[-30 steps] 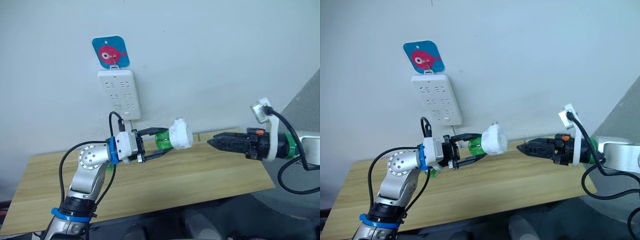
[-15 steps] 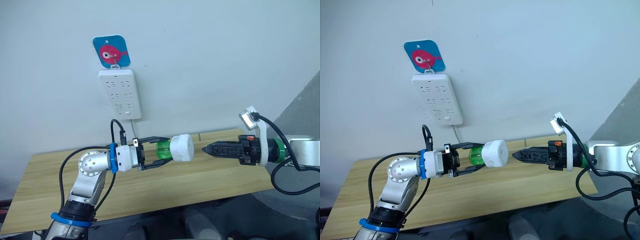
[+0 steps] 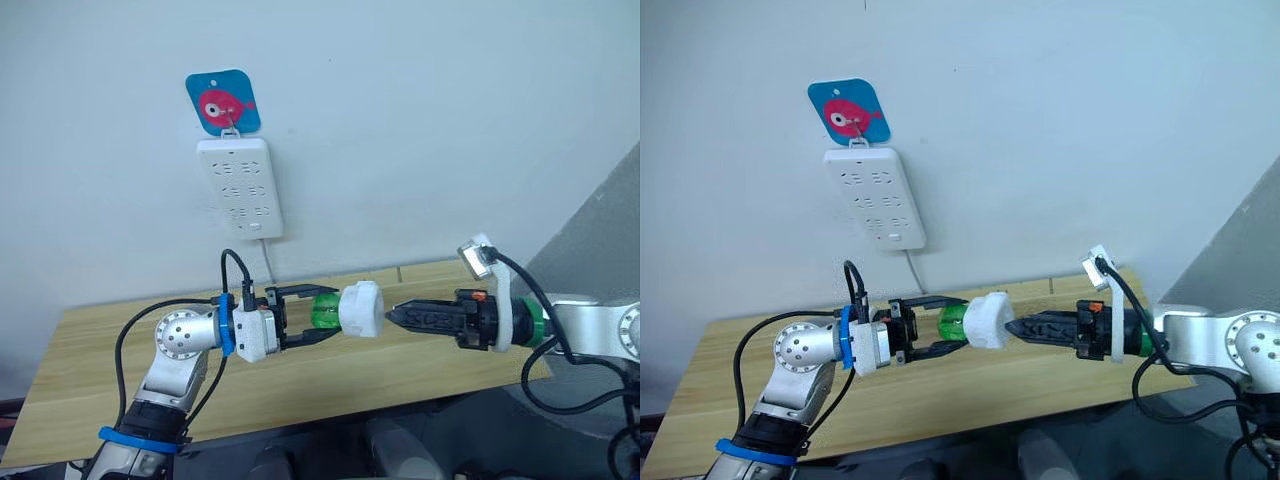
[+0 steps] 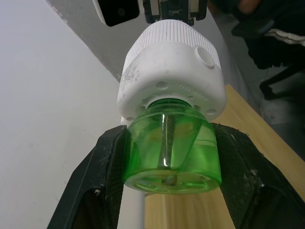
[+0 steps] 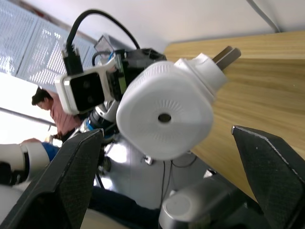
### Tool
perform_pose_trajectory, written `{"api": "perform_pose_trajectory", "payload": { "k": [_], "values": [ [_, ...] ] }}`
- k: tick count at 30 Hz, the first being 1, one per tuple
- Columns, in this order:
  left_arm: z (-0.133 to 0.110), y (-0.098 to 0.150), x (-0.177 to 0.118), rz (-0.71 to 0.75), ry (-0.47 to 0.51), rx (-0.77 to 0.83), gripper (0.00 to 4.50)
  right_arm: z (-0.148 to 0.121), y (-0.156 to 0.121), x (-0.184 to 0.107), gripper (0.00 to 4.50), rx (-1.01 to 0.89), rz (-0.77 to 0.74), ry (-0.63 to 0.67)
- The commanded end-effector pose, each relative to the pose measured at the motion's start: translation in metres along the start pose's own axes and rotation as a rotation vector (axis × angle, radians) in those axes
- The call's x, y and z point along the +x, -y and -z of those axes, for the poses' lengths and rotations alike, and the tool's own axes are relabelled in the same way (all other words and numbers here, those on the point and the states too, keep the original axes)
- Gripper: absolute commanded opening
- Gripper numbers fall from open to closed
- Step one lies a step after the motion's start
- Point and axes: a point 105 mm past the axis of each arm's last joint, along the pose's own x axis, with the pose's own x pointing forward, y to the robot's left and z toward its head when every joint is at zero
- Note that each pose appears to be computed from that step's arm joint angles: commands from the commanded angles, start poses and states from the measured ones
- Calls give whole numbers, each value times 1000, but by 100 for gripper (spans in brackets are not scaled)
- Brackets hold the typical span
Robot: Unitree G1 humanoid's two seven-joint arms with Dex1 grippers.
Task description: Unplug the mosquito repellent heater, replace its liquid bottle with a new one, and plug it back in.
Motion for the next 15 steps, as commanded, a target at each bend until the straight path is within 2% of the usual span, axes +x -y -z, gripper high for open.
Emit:
{"api": "perform_pose_trajectory", "payload": {
  "k": [1,15],
  "values": [
    [-7,-7,3,-7,22,94,232,-3,-8,8,450,5,-14,57],
    [-11,-17,12,-23,22,200,232,-4,-21,41,450,88,-58,162]
  ]
}}
